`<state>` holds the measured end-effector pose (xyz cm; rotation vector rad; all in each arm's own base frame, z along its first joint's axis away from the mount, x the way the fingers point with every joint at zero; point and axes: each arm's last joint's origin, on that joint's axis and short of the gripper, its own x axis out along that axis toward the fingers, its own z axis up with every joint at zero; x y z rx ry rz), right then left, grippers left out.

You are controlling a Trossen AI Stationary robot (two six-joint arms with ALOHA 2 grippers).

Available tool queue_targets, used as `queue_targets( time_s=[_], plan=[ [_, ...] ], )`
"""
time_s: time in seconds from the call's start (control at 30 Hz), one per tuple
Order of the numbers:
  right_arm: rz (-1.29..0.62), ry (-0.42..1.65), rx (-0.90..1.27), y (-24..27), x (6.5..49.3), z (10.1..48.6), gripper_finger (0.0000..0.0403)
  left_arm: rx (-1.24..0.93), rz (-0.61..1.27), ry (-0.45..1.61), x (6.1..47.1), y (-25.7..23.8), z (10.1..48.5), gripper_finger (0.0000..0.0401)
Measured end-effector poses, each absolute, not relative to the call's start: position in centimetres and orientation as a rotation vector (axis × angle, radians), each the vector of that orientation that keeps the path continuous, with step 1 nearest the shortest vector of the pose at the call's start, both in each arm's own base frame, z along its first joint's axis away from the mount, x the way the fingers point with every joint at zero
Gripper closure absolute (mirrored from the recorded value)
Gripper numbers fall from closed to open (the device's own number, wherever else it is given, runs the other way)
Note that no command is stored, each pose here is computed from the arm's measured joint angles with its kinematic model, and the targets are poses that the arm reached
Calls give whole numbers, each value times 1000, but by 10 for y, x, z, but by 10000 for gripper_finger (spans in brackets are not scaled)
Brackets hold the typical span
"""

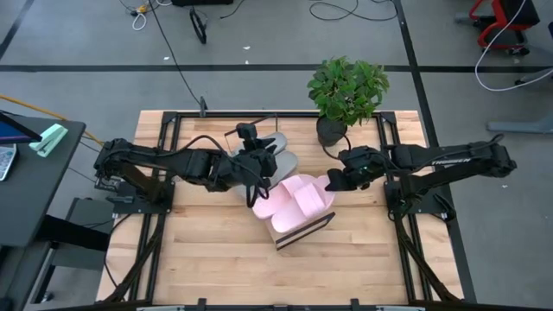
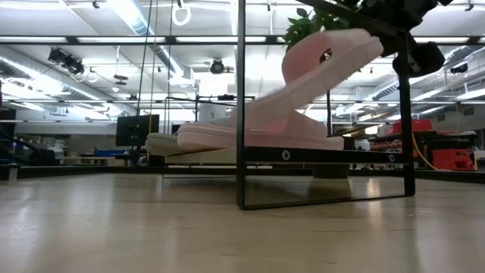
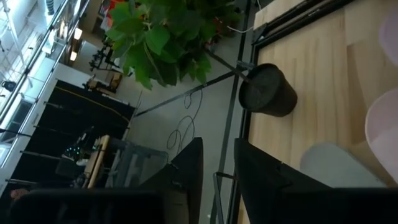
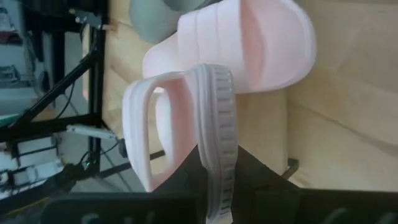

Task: Pick and place slides into the shelf
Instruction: Put the pink slides on the shelf

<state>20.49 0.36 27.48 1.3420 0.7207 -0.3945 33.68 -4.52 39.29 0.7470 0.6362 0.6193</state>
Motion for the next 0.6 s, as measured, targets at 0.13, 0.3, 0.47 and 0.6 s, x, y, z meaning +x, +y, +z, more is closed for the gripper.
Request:
queue_targets(
  time_s=[0.13,0.3,0.47,0.6],
  plan=[
    [-426,726,1321,5,209,270,368,737,625,611,338,-46,395,311],
    [-418,741,1293,6,218,264,368,732,627,604,338,-46,396,318],
    [-417,767,1282,6,225,258,368,730,628,601,338,-46,397,321],
    [-402,788,1277,8,226,257,368,723,631,590,335,-45,400,317]
  ],
)
